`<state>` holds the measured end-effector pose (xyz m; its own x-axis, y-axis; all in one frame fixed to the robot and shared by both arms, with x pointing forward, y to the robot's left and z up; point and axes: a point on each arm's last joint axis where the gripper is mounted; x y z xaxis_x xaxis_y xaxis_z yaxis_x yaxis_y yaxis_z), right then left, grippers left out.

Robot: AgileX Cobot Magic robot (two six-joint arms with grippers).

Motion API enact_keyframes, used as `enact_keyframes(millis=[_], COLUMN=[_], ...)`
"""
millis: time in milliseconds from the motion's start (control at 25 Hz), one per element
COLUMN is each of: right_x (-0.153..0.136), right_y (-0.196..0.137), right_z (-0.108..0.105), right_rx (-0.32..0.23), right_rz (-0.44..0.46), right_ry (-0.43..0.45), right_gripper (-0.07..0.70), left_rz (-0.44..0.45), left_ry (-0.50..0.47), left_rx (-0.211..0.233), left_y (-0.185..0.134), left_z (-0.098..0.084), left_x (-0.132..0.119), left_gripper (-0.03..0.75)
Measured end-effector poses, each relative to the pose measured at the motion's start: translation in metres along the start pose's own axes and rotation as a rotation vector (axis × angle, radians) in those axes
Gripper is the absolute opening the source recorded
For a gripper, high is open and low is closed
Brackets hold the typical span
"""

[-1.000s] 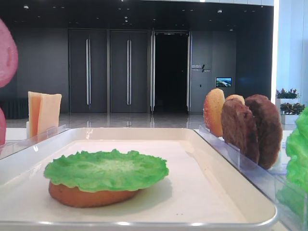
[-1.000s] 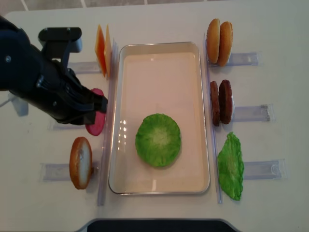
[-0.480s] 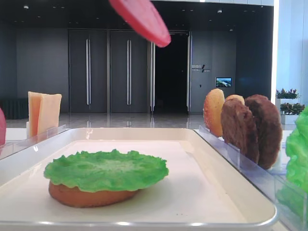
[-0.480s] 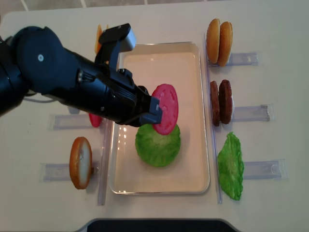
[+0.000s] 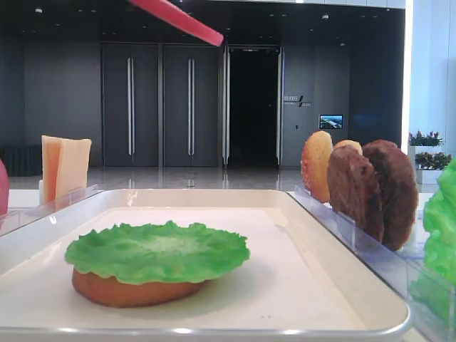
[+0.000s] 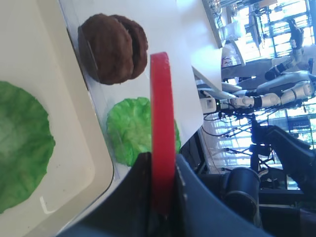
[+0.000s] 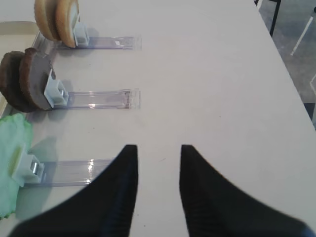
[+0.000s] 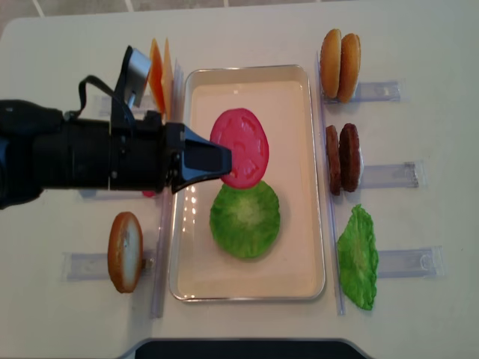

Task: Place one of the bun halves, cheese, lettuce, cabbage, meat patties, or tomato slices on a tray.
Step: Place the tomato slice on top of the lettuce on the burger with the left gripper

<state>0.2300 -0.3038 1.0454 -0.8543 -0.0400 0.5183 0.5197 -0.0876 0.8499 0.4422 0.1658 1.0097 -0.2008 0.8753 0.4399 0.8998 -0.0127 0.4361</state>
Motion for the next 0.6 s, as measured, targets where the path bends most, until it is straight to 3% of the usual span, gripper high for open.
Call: enact_keyframes(millis=[160,600], right_x=[0.000,0.000], right_y=[0.000,0.000], right_z=[0.000,0.000], right_rx=[0.000,0.000], right_rz=[0.000,0.000], right_ry=[0.000,0.000], right_gripper=[0.237,0.237], left_rz=[0.038,0.129], left_ry=[-0.008,0.003], left_rx=[0.014,0.098], left_y=[-0.007,-0.012], left_z=[0.008,0.052], left_x=[-0.005,-0.037], left_gripper=[0.060,0.060])
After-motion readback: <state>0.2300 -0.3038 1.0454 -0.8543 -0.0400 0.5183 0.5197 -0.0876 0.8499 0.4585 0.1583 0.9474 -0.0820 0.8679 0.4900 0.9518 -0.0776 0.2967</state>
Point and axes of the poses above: a point on each arm's last joint axis where the gripper is mounted, x pointing back along that axis away from the gripper, z along the wrist's bending axis when the last joint is at zero, y = z × x, and after that the axes turned 7 degrees about -x, right-handed
